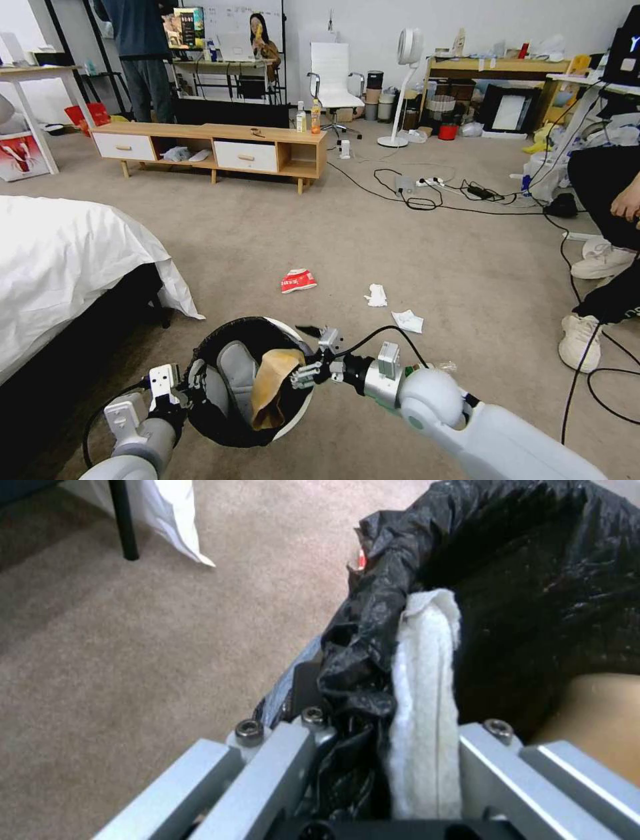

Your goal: Pick up the trash bin and place the garbage on the floor into it.

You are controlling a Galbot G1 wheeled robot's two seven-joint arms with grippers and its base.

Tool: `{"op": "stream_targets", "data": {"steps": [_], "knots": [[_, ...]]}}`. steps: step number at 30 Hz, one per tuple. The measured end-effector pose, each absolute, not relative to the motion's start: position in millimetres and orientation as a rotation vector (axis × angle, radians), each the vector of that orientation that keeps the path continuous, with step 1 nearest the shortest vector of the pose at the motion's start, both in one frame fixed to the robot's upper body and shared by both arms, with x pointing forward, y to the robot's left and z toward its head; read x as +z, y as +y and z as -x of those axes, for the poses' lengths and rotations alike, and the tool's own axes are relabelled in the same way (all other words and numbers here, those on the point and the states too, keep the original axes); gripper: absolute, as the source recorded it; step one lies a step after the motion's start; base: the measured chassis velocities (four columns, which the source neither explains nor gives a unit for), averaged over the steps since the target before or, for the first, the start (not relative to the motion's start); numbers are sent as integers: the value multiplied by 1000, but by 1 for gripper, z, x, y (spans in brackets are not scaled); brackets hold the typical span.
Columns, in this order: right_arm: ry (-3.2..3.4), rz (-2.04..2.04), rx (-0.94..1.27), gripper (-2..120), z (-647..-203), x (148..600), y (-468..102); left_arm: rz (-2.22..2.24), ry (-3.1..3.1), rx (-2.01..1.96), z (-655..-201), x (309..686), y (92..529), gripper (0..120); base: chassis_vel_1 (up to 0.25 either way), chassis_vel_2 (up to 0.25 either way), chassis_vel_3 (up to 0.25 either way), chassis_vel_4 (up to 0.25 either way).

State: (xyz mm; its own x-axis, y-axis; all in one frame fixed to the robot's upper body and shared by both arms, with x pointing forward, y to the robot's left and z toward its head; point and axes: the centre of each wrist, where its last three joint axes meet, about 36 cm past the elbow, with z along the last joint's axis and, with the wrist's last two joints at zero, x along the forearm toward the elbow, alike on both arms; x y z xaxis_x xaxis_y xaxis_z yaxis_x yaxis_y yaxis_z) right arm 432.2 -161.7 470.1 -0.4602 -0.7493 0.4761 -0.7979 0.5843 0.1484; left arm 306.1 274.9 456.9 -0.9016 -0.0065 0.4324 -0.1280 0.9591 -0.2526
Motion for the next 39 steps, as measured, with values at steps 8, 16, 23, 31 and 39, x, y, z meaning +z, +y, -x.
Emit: {"op": "stream_targets", "data": {"steps": [8,16,23,31,39], "knots": [[-2296,-1062,155,100,-436,496,-144,-99,-2674,387,-305,457,275,6,0,0,0,0],[-2283,-1058,133,100,-436,496,-133,-99,-2679,394,-305,457,276,6,0,0,0,0],[-2400,-1121,120,100,-441,508,-130,-110,-2677,396,-304,455,280,6,0,0,0,0],[-2688,-1191,83,100,-439,570,-155,-118,-2669,393,-306,451,282,6,0,0,0,0],[-2916,-1137,48,100,-433,615,-197,-139,-2666,386,-308,448,287,6,0,0,0,0]]}}
